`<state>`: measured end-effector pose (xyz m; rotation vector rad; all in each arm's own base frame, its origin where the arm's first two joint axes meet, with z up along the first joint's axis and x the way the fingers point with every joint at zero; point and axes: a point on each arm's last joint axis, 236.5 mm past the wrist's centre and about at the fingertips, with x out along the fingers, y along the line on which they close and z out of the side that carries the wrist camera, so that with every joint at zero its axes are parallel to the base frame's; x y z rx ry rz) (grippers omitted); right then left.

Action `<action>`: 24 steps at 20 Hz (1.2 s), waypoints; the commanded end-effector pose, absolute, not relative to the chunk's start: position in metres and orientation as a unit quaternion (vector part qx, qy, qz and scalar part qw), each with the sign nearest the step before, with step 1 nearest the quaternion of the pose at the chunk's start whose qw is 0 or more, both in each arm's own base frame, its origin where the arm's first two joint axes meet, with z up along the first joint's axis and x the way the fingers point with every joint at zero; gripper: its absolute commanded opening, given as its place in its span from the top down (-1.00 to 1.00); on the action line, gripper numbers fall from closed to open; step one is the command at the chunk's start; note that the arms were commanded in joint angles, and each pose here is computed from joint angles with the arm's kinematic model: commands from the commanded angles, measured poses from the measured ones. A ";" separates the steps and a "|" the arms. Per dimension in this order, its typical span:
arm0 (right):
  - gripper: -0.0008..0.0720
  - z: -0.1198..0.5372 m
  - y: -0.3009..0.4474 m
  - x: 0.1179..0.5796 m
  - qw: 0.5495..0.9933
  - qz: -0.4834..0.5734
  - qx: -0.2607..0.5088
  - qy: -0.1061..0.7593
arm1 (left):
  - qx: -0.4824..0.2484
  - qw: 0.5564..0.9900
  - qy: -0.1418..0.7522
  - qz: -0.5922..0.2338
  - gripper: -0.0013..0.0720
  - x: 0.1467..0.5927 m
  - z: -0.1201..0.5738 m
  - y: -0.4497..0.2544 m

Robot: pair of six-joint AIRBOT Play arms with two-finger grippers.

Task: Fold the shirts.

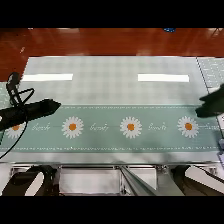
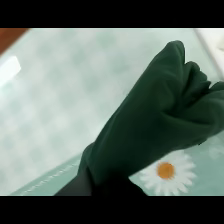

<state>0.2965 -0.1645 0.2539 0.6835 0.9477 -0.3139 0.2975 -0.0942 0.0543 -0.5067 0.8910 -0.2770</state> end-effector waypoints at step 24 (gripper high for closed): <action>0.92 0.222 -0.017 0.401 0.871 0.074 0.356 0.329 | -0.116 0.859 0.386 -0.315 0.91 0.406 0.181 -0.189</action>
